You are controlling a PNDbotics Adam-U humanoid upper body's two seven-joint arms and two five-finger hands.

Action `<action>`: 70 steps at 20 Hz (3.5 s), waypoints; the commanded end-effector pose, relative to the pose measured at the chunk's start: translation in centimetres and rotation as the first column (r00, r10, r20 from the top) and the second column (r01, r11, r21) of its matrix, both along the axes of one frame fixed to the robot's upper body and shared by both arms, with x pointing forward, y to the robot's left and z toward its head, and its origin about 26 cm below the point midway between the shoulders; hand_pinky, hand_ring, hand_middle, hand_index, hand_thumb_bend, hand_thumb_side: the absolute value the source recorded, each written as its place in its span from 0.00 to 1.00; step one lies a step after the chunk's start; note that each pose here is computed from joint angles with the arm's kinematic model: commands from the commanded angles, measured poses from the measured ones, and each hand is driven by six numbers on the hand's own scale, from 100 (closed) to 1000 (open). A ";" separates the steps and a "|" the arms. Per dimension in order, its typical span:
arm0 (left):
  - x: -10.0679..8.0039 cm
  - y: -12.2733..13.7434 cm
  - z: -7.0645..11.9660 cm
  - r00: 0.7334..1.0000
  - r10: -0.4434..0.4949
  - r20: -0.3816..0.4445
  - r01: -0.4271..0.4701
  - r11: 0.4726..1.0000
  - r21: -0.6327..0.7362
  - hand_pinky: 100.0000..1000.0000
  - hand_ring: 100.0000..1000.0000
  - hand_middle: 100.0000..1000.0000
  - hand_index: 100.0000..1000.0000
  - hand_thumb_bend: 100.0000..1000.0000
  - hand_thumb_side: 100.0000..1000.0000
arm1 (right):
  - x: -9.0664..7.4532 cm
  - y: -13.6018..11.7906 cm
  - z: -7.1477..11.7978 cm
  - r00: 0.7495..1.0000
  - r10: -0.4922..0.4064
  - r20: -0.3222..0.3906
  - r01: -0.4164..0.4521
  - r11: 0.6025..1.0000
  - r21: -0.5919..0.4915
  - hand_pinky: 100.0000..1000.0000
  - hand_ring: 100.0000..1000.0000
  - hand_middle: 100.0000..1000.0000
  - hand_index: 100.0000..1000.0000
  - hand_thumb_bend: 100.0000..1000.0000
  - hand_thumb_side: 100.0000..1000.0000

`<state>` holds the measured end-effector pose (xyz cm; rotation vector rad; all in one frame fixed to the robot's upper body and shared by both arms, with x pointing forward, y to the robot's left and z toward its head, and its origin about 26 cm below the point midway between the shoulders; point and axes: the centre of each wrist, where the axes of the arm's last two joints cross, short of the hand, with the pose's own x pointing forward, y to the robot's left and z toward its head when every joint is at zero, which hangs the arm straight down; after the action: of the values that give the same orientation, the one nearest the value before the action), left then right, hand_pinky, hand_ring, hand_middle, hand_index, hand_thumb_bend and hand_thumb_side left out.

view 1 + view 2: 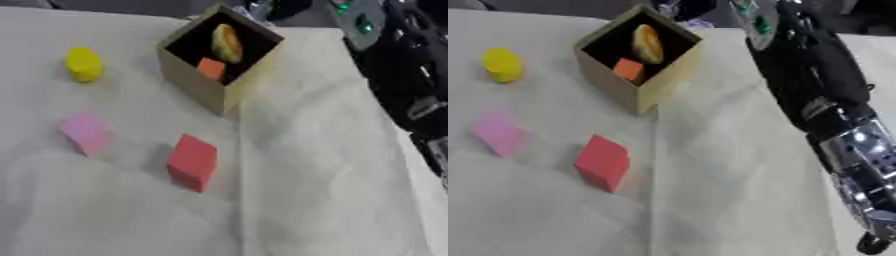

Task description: Pick up objects on the table and place them in the box.

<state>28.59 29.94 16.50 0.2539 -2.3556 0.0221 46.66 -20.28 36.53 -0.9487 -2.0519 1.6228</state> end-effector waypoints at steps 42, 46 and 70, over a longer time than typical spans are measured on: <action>10.3 6.3 16.4 0.973 0.069 -0.222 0.232 -0.312 0.921 0.84 0.79 0.72 0.86 0.64 0.27 | -18.2 -9.3 -0.1 0.984 0.023 0.179 -0.080 0.943 0.322 0.87 0.85 0.70 0.83 0.00 0.22; 10.7 5.3 15.5 0.956 0.057 -0.287 0.288 -0.352 0.890 0.84 0.78 0.72 0.87 0.62 0.32 | -18.1 -9.3 -0.2 0.984 0.023 0.175 -0.079 0.944 0.321 0.87 0.85 0.70 0.83 0.00 0.23; 13.8 5.6 11.3 0.830 0.161 -0.534 0.554 -0.358 0.752 0.84 0.78 0.73 0.85 0.57 0.29 | -17.7 -9.5 -0.6 0.986 0.015 0.164 -0.073 0.931 0.358 0.87 0.84 0.68 0.82 0.00 0.27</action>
<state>42.63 34.82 26.38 0.5401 -1.2263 -1.9422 29.26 -29.49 35.10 -0.8932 -2.3730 1.1605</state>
